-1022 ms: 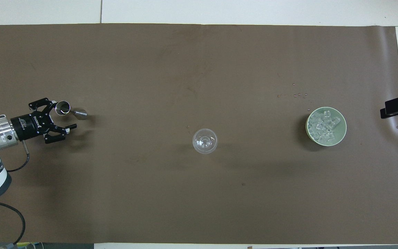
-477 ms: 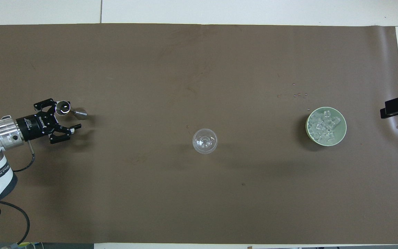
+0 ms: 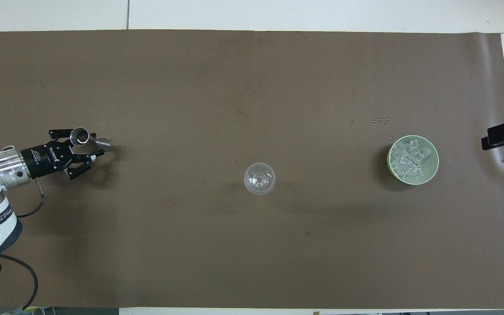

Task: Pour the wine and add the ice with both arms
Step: 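Grasp the silver jigger with the left gripper and lift it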

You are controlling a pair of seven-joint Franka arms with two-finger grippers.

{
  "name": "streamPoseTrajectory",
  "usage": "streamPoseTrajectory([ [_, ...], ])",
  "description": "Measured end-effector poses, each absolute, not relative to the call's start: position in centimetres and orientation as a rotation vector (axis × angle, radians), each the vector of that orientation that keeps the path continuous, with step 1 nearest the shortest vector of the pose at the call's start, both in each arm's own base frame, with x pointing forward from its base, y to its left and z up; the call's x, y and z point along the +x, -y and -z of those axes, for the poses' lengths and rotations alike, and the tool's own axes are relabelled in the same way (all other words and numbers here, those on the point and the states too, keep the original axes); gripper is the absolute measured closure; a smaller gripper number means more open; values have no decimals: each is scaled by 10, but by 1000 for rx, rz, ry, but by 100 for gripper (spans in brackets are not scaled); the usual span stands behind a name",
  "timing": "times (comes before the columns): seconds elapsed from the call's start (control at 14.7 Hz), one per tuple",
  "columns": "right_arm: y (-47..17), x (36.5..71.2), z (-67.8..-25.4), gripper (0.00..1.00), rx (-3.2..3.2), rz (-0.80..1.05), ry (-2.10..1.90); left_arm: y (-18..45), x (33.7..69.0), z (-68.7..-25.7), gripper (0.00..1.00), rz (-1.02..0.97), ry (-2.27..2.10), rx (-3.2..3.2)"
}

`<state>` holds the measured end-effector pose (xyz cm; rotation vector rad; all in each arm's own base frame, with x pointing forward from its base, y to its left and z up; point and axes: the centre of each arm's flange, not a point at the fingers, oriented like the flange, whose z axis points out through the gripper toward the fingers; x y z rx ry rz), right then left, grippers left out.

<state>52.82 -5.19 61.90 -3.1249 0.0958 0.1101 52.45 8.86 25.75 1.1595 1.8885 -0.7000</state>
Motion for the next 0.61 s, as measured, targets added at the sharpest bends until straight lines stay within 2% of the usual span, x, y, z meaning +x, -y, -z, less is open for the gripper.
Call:
streamPoseTrajectory([
  [0.14, 52, 528, -619, 0, -3125, -110, -96, -88, 525, -259, 73, 699, -1884, 1157],
  [0.34, 52, 528, -619, 0, -3125, -110, -96, -89, 526, -262, 77, 693, -1879, 1149],
  [0.61, 52, 528, -619, 0, -3125, -110, -96, -88, 529, -278, 77, 685, -1870, 1130],
])
